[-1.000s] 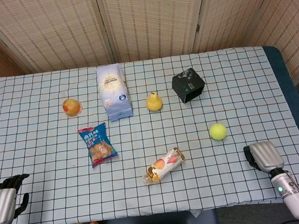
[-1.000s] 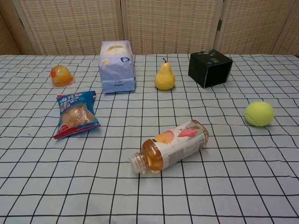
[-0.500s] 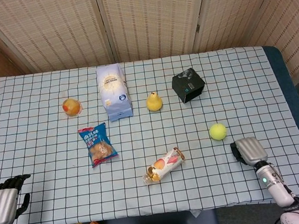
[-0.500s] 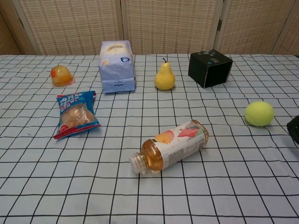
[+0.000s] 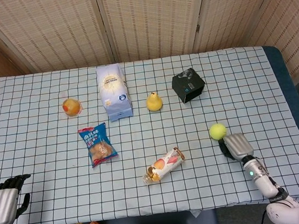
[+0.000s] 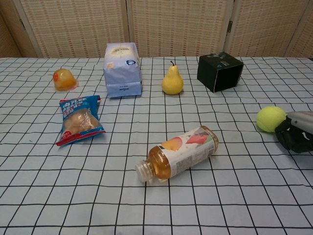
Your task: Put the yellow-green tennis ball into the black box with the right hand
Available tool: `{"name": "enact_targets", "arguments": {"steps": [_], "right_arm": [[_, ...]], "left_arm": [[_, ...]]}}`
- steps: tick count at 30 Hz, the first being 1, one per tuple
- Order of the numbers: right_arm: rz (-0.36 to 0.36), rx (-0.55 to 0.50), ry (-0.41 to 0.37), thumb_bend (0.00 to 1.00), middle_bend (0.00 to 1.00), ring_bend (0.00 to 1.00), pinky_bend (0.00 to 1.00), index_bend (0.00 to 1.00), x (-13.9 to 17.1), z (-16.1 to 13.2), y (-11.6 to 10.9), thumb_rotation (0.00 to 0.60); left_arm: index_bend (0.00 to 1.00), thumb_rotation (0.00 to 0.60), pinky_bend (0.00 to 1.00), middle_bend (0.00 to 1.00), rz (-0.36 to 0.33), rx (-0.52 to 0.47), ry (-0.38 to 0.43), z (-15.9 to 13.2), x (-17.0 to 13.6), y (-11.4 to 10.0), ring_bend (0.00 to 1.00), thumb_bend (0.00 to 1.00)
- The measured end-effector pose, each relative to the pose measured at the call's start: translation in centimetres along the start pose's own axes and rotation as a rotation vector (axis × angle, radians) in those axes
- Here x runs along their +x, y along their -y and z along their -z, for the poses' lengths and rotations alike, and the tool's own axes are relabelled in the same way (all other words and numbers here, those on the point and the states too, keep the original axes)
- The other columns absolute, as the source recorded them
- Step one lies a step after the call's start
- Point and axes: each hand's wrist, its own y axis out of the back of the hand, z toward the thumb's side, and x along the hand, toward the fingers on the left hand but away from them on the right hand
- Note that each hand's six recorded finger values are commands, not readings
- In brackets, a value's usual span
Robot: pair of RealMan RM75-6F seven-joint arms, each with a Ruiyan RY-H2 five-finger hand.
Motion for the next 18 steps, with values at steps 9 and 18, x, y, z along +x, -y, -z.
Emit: {"name": "enact_targets", "arguments": {"steps": [9,18], "right_arm": [[0.013,-0.004,-0.020,0.92,0.93,0.78,1.00,1.00,-1.9,-0.8,0.1,0.600],[0.018,0.018,-0.018,0.92,0.93,0.78,1.00,1.00,-3.7,-0.9,0.0,0.600]], "left_arm": [[0.27,0.600,0.38,0.30,0.003,0.003,0.005,-0.1,0.0,0.1,0.27,0.45],[0.28,0.600,0.38,0.30,0.006,-0.001,0.002,0.0,0.1,0.1,0.27,0.45]]}}
